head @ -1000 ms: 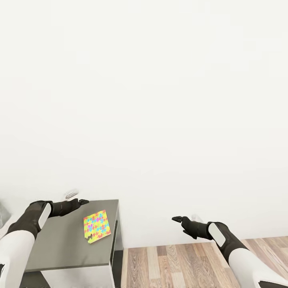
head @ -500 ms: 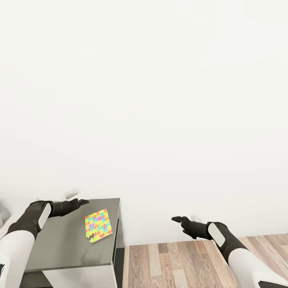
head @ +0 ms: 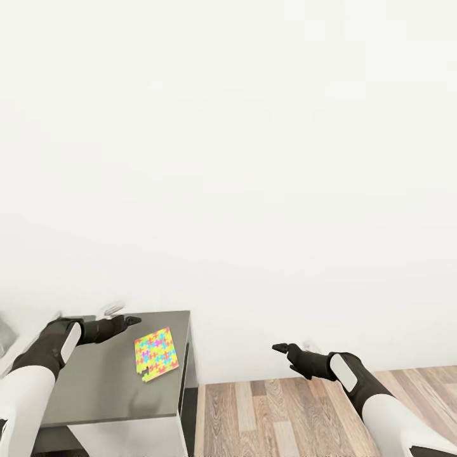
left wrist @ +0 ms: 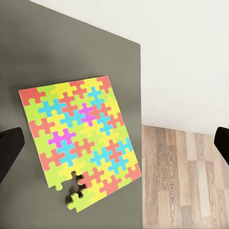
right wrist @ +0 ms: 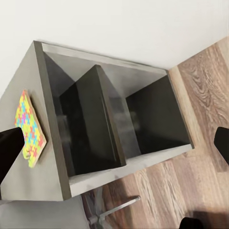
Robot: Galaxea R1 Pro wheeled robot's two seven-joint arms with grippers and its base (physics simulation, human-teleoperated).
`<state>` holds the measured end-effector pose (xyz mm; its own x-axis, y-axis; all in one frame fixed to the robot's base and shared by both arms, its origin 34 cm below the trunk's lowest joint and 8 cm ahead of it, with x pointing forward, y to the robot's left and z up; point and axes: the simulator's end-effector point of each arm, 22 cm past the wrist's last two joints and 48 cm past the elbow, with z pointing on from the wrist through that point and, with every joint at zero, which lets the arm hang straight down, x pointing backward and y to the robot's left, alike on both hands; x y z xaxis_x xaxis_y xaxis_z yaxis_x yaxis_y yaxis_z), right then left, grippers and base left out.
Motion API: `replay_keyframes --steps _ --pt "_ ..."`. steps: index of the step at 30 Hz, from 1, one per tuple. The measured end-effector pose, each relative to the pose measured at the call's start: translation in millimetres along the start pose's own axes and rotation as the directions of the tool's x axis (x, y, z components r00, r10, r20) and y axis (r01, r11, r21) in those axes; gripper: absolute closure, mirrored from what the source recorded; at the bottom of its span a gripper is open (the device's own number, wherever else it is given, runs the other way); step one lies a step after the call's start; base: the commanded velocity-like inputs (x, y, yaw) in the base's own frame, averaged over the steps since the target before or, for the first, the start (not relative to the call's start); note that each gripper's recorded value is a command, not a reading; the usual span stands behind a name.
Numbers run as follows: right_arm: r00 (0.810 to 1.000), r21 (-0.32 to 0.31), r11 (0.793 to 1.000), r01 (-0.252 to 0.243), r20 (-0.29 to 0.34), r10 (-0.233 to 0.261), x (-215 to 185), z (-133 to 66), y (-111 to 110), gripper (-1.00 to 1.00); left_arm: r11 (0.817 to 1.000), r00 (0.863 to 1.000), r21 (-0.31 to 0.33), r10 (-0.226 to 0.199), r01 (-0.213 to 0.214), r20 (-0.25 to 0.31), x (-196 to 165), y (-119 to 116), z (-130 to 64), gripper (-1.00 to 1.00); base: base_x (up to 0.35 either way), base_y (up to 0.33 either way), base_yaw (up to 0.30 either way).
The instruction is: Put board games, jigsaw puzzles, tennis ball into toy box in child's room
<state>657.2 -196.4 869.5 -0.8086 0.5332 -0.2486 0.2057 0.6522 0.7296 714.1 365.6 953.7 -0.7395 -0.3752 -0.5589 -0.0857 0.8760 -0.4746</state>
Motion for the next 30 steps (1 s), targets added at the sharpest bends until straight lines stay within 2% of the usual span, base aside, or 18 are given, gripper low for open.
replay_keyframes --steps 30 --pt "0.999 0.025 0.999 -0.025 -0.031 0.025 12.3 13.0 -19.5 -1.00 1.000 0.999 -0.017 -0.015 0.014 -0.041 18.2 13.1 17.5 -1.00 0.000 0.000 0.000"
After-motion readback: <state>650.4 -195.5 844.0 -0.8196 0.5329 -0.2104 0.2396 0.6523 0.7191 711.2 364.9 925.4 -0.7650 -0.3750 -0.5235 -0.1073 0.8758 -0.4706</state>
